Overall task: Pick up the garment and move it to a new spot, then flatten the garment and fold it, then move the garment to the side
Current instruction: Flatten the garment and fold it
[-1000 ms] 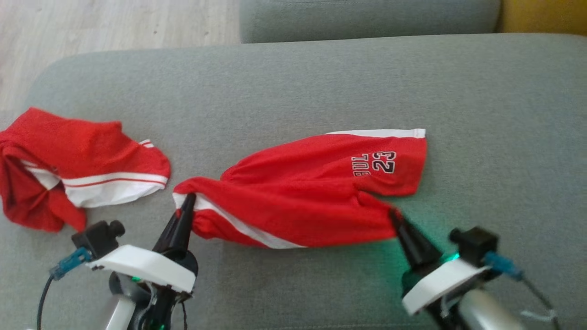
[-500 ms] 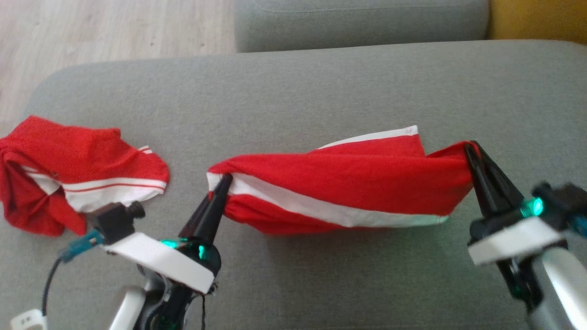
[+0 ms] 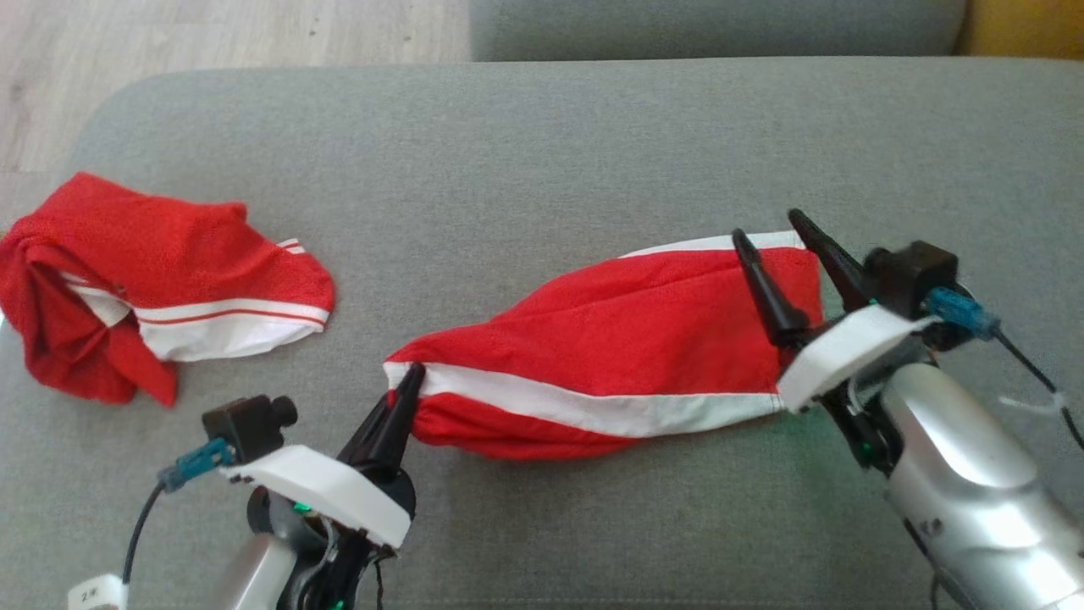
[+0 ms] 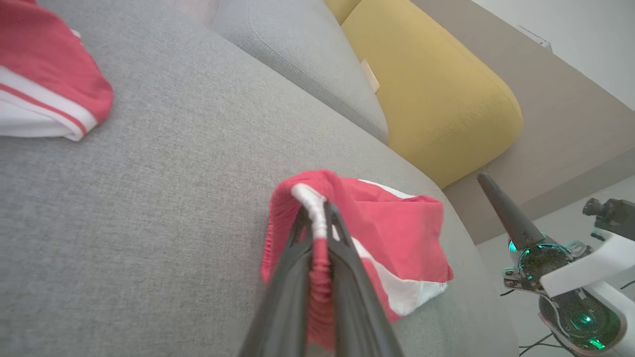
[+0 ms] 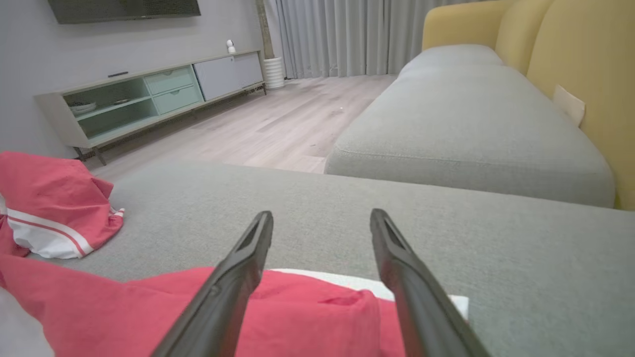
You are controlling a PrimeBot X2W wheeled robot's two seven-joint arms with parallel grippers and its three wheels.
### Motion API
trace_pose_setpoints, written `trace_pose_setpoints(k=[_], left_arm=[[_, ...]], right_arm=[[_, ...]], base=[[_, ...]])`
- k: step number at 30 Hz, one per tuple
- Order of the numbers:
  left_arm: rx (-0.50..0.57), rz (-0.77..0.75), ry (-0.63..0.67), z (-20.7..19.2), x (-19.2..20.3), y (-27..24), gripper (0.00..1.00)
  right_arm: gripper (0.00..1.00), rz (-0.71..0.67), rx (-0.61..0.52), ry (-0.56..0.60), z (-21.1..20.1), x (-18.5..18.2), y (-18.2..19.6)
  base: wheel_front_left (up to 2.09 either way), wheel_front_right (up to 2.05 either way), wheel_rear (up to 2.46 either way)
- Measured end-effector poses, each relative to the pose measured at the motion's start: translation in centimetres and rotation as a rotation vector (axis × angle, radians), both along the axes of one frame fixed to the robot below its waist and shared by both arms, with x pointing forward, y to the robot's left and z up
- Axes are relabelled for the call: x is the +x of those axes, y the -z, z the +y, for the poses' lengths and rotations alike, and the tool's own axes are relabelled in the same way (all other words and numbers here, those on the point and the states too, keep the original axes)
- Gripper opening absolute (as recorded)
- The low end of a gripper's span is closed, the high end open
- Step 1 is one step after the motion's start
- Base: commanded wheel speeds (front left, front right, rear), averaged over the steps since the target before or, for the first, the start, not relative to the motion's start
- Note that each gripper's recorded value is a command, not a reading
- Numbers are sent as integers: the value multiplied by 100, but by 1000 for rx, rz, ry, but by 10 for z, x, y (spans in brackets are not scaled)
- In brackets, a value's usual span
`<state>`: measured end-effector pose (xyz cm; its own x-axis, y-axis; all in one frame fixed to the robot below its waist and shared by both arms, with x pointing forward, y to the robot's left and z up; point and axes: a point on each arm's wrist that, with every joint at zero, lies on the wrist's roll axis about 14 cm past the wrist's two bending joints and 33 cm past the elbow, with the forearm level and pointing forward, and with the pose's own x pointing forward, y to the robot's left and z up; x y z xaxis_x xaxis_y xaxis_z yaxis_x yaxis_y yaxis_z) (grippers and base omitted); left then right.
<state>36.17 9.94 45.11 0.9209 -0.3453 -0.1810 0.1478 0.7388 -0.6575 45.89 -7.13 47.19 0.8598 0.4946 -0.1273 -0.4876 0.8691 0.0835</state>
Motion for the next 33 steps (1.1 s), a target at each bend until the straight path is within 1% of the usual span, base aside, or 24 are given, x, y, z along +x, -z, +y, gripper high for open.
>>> trace_pose_setpoints(k=[4, 8, 11, 13, 16, 23, 27, 28, 29, 30, 31, 33], left_arm=[[14, 11, -15, 3, 1, 10, 0], [20, 21, -22, 4, 0, 17, 0], [29, 36, -26, 7, -3, 23, 0], [38, 37, -19, 8, -5, 24, 0], [49, 37, -23, 11, -8, 25, 0], [58, 51, -30, 16, -13, 30, 0], [63, 50, -32, 16, -15, 31, 0], [59, 52, -34, 17, -15, 31, 0], [56, 54, -36, 17, -15, 31, 0], [54, 55, -38, 17, -15, 31, 0], [54, 53, -40, 18, -15, 31, 0], [54, 47, -43, 19, -15, 30, 0]], right_arm=[[100, 58, 3, 51, -28, -13, 20], [100, 187, 23, 83, -48, -55, 59], [100, 281, 33, 52, -44, -89, 82], [100, 312, 36, 14, -35, -103, 86], [100, 311, 30, -13, -29, -107, 85], [100, 335, -68, -38, -33, -103, 102], [100, 338, -81, -57, -25, -100, 105], [96, 337, -86, -67, -22, -101, 105], [53, 338, -90, -76, -19, -101, 106], [22, 338, -97, -86, -17, -102, 106], [0, 337, -102, -93, -16, -103, 107], [0, 327, -97, -89, -16, -100, 103]], base=[[0, 0, 0], [0, 0, 0], [0, 0, 0], [0, 0, 0], [0, 0, 0], [0, 0, 0], [0, 0, 0], [0, 0, 0], [0, 0, 0], [0, 0, 0], [0, 0, 0], [0, 0, 0]])
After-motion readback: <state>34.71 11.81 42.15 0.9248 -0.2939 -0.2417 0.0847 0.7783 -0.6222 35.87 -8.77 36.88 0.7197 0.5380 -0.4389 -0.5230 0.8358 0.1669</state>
